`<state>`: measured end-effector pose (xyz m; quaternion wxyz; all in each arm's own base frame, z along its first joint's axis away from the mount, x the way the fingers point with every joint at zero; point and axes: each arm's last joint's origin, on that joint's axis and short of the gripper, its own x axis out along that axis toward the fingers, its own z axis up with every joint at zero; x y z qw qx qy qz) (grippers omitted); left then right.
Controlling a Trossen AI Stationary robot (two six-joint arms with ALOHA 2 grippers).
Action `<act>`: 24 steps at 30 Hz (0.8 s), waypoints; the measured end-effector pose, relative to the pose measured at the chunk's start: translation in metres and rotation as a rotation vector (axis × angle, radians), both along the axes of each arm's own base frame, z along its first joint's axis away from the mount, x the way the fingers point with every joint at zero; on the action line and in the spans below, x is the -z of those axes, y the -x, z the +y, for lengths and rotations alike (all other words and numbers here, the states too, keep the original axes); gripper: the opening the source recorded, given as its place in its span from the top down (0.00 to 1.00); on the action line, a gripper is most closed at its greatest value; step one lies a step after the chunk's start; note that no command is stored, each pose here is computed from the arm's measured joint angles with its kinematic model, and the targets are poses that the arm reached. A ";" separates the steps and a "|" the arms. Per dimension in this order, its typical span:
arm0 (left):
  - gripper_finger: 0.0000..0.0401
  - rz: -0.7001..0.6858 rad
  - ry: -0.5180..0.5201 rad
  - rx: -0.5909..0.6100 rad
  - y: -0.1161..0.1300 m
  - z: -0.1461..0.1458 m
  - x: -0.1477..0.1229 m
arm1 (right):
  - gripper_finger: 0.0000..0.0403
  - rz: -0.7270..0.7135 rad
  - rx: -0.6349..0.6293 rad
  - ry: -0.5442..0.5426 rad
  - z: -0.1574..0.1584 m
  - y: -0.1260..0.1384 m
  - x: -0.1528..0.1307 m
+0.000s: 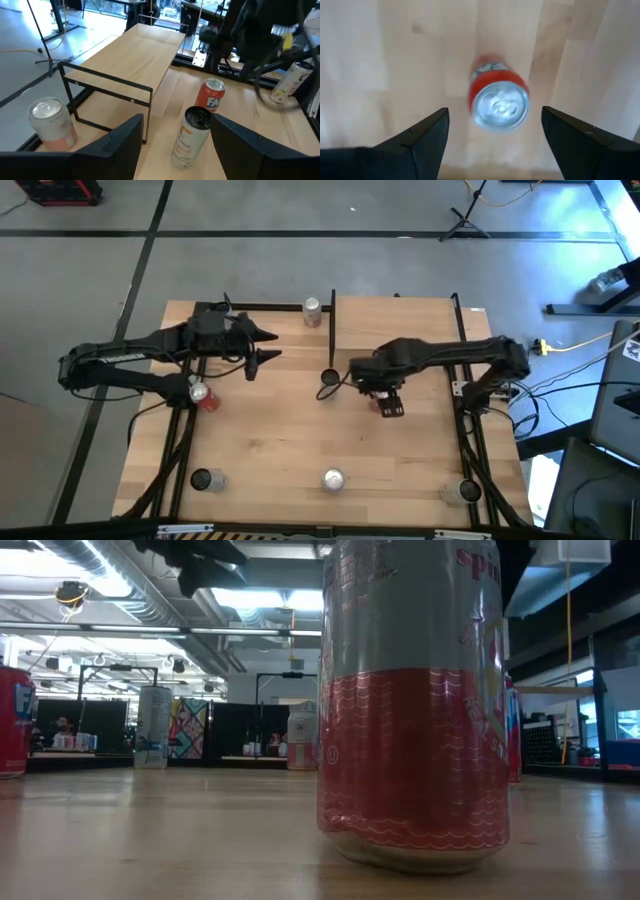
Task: Place canned beverage on shelf
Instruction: Put the left red soda can on the shelf
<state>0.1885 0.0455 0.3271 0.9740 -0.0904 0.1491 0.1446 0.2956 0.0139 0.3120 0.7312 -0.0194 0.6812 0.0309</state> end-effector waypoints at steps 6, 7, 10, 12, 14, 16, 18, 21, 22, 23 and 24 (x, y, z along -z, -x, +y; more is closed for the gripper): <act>0.44 -0.031 -0.008 0.000 0.006 -0.001 -0.005 | 0.25 -0.220 0.230 0.017 -0.004 0.042 -0.025; 0.44 -0.036 -0.011 0.001 0.007 -0.002 -0.006 | 0.25 -0.253 0.267 0.020 -0.004 0.049 -0.025; 0.44 -0.045 -0.018 0.002 0.010 -0.002 -0.008 | 0.25 -0.314 0.356 0.010 -0.006 0.067 -0.016; 0.44 -0.047 -0.018 0.003 0.010 -0.002 -0.008 | 0.25 -0.341 0.398 -0.008 -0.006 0.074 -0.004; 0.44 -0.046 -0.018 0.002 0.010 -0.002 -0.008 | 0.25 -0.364 0.422 -0.025 -0.003 0.079 0.008; 0.44 -0.047 -0.017 0.002 0.010 -0.002 -0.008 | 0.25 -0.404 0.432 -0.028 0.000 0.081 0.016; 0.44 -0.047 -0.017 0.002 0.010 -0.002 -0.008 | 0.25 -0.434 0.435 -0.029 0.006 0.082 0.023; 0.44 -0.047 -0.017 0.002 0.010 -0.002 -0.008 | 0.25 -0.459 0.431 -0.009 0.017 0.084 0.026; 0.44 -0.047 -0.017 0.002 0.010 -0.002 -0.008 | 0.25 -0.465 0.425 0.003 0.021 0.086 0.027; 0.44 -0.047 -0.017 0.001 0.010 -0.002 -0.008 | 0.25 -0.467 0.419 0.020 0.026 0.087 0.028; 0.44 -0.047 -0.017 0.001 0.010 -0.002 -0.008 | 0.25 -0.465 0.408 0.040 0.030 0.089 0.031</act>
